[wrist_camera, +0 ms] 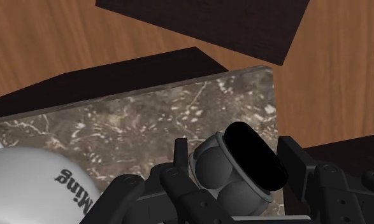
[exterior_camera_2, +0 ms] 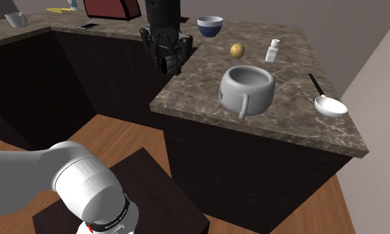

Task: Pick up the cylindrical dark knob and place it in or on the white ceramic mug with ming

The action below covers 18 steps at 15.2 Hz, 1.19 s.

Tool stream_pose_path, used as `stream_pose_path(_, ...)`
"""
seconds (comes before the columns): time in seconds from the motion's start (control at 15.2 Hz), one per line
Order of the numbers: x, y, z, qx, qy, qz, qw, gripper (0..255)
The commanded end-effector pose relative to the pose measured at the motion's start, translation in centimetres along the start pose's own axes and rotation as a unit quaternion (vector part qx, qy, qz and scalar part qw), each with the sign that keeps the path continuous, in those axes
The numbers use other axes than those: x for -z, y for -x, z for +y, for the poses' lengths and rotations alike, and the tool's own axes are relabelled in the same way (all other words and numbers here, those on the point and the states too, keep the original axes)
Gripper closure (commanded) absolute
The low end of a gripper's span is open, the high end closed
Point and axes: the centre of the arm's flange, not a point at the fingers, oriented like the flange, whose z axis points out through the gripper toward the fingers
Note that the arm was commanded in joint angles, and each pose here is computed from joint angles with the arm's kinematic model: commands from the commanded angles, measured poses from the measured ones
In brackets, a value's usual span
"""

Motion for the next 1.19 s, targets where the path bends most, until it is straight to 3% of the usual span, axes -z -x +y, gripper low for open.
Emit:
stream_pose_path(0.0,1.1,0.1,-0.1,0.000,0.000,0.000,1.0000,255)
stream_pose_path(0.73,6.5,0.1,-0.3,0.000,0.000,0.000,1.0000,255)
stream_pose_path(1.12,6.6,-3.1,6.9,0.000,0.000,0.000,1.0000,255)
